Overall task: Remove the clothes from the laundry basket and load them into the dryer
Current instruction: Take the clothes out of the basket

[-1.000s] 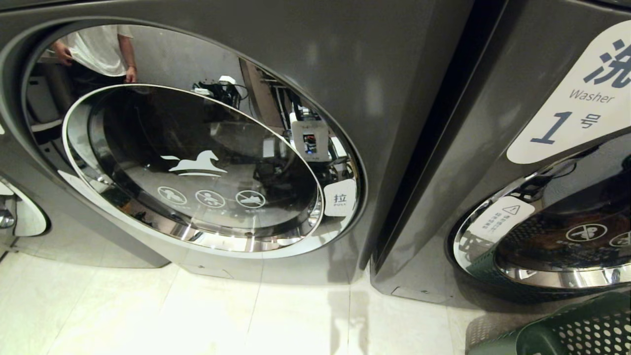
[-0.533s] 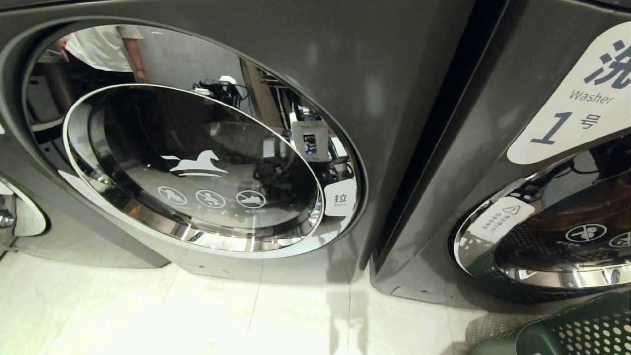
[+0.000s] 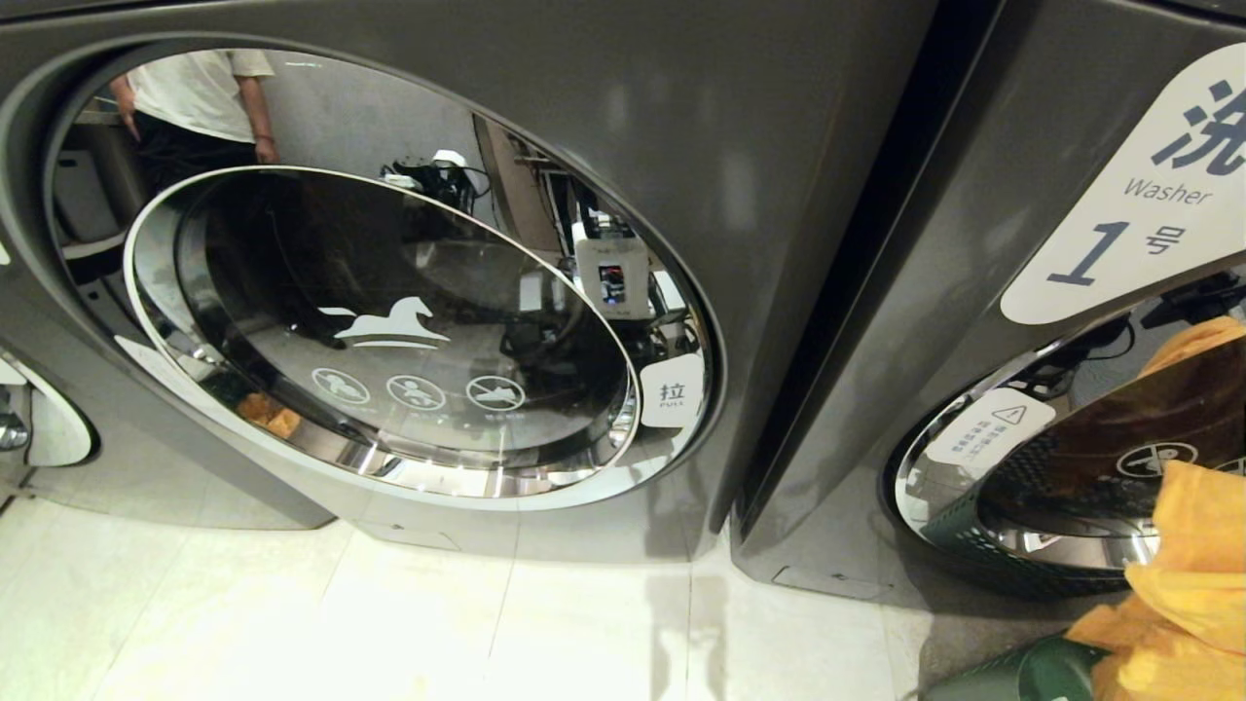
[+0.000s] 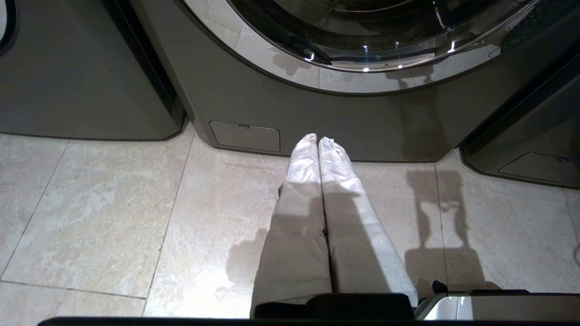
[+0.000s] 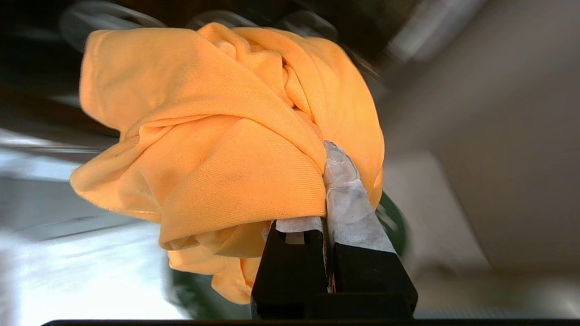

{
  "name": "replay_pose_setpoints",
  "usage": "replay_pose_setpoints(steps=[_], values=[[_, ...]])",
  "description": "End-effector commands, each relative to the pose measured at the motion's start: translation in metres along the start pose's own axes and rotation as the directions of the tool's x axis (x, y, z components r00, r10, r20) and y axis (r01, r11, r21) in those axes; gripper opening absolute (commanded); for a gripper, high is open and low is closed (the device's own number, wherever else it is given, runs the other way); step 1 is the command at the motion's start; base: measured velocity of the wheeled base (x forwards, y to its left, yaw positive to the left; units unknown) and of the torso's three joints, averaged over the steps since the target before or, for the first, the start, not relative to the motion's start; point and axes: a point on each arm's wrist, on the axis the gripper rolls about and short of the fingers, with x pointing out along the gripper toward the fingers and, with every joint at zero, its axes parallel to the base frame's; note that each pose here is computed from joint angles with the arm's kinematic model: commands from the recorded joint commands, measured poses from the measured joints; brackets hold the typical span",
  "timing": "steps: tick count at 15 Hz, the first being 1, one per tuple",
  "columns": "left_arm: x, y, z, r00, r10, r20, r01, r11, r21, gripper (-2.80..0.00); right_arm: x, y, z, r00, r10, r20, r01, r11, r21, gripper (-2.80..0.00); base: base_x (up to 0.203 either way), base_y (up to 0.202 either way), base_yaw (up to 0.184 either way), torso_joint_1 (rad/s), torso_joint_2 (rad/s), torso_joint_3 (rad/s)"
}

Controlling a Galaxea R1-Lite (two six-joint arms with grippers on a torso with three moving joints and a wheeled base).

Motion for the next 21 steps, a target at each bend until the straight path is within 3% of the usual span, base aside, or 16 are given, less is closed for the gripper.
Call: replay_pose_setpoints(steps=[1, 3, 5, 9, 11, 13, 18, 21], values=[[0.0, 0.0, 0.0, 1.0, -0.001, 0.002, 0.001, 1.0, 0.0, -2.8, -0.017, -0.001, 0.014, 0.977, 0.185, 0.111, -0.186, 0.983, -0.001, -2.8, 0.0, 0.0, 0.0, 0.0, 0.0, 0.0], [0.0, 0.0, 0.0, 1.0, 0.0, 0.002, 0.0, 1.0, 0.0, -2.8, -0.028, -0.004, 0.018, 0.922, 0.356, 0.154, -0.359, 0.933, -0.008, -2.8, 0.0, 0.0, 0.0, 0.0, 0.0, 0.0], [0.0, 0.0, 0.0, 1.0, 0.0, 0.002, 0.0, 1.0, 0.0, -2.8, -0.038, -0.009, 0.006, 0.876, 0.443, 0.192, -0.451, 0.892, -0.002, -2.8, 0.0, 0.0, 0.0, 0.0, 0.0, 0.0], [0.0, 0.0, 0.0, 1.0, 0.0, 0.002, 0.0, 1.0, 0.0, -2.8, -0.028, 0.005, -0.056, 0.867, 0.492, 0.078, -0.495, 0.868, 0.031, -2.8, 0.0, 0.0, 0.0, 0.0, 0.0, 0.0], [0.0, 0.0, 0.0, 1.0, 0.0, 0.002, 0.0, 1.0, 0.0, -2.8, -0.028, 0.008, -0.072, 0.856, 0.516, -0.029, -0.515, 0.856, 0.034, -2.8, 0.0, 0.0, 0.0, 0.0, 0.0, 0.0], [0.0, 0.0, 0.0, 1.0, 0.0, 0.002, 0.0, 1.0, 0.0, -2.8, -0.03, 0.008, -0.078, 0.844, 0.531, -0.073, -0.53, 0.847, 0.037, -2.8, 0.0, 0.0, 0.0, 0.0, 0.0, 0.0], [0.0, 0.0, 0.0, 1.0, 0.0, 0.002, 0.0, 1.0, 0.0, -2.8, -0.049, 0.0, -0.09, 0.839, 0.532, 0.112, -0.532, 0.846, -0.033, -2.8, 0.0, 0.0, 0.0, 0.0, 0.0, 0.0], [0.0, 0.0, 0.0, 1.0, 0.0, 0.002, 0.0, 1.0, 0.0, -2.8, -0.049, 0.0, -0.09, 0.843, 0.524, 0.118, -0.524, 0.851, -0.034, -2.8, 0.0, 0.0, 0.0, 0.0, 0.0, 0.0]])
